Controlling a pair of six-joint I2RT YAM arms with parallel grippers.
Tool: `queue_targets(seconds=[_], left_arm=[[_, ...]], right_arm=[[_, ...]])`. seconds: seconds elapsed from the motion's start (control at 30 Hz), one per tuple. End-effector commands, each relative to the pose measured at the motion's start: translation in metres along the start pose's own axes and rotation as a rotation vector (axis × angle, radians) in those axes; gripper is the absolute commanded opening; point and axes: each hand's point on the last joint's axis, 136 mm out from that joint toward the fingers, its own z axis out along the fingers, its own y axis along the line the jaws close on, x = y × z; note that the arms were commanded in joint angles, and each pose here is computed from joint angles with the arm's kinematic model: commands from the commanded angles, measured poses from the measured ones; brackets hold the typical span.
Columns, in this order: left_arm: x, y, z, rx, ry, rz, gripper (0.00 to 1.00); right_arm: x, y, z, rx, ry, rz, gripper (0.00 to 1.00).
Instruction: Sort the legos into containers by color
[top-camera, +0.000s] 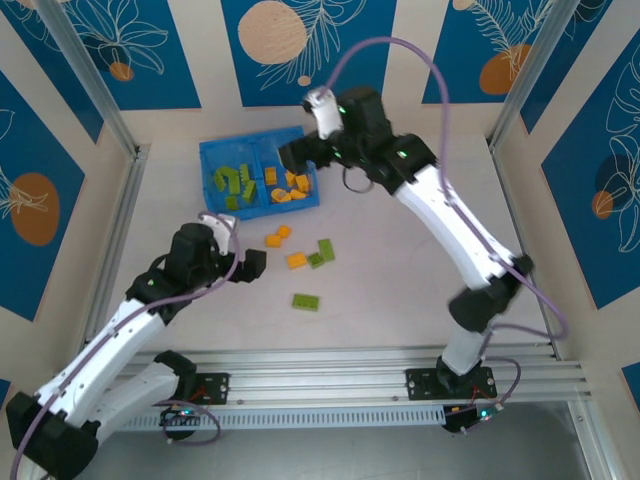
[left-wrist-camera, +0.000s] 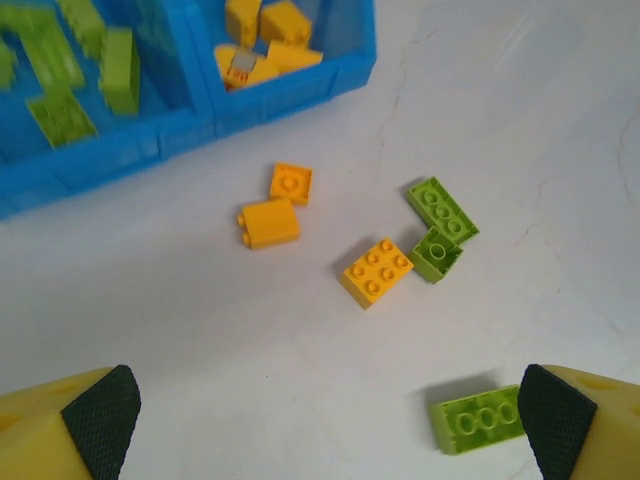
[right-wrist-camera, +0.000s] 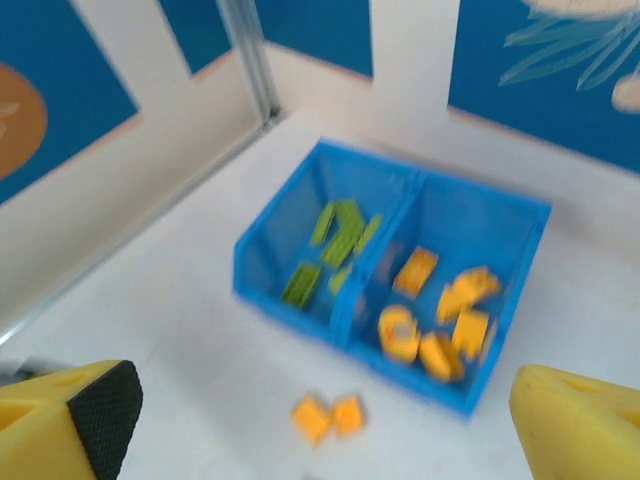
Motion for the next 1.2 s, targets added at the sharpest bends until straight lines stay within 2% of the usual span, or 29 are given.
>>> queue_targets(seconds=[0.0, 0.1, 0.27, 0.33, 0.5, 0.67, 0.83, 0.97, 1.17], left_arm=[[0.008, -0.018, 0.005, 0.032, 0.102, -0.197, 0.98], [0.027, -0.040, 0.015, 0.067, 0.189, -0.199, 0.94], [0.072, -0.064, 0.036, 0.026, 0.352, -0.202, 0.95], [0.085, -0.079, 0.048, 0.029, 0.399, -0.153, 1.00], [0.117, -0.109, 0.078, -0.011, 0.562, 0.044, 1.00], [0.143, -0.109, 0.103, -0.064, 0.647, 0.067, 1.00], [0.158, -0.102, 0.118, -0.108, 0.680, 0.083, 1.00], [0.166, -0.096, 0.125, -0.127, 0.689, 0.095, 0.88], [0.175, -0.098, 0.129, -0.111, 0.702, 0.080, 0.69]], right_arm=[[0.085, 0.001, -0.019, -0.029, 0.226, 0.166, 0.99], [0.130, -0.012, -0.048, 0.025, 0.261, 0.272, 0.99], [0.174, -0.047, -0.093, 0.136, 0.241, 0.518, 1.00], [0.182, -0.055, -0.105, 0.157, 0.220, 0.565, 1.00], [0.188, -0.061, -0.114, 0.153, 0.210, 0.612, 1.00], [0.204, -0.064, -0.113, 0.175, 0.262, 0.644, 1.00], [0.211, -0.058, -0.113, 0.145, 0.282, 0.662, 0.99], [0.217, -0.047, -0.107, 0.072, 0.336, 0.669, 1.00], [0.220, -0.045, -0.101, 0.057, 0.364, 0.692, 1.00]])
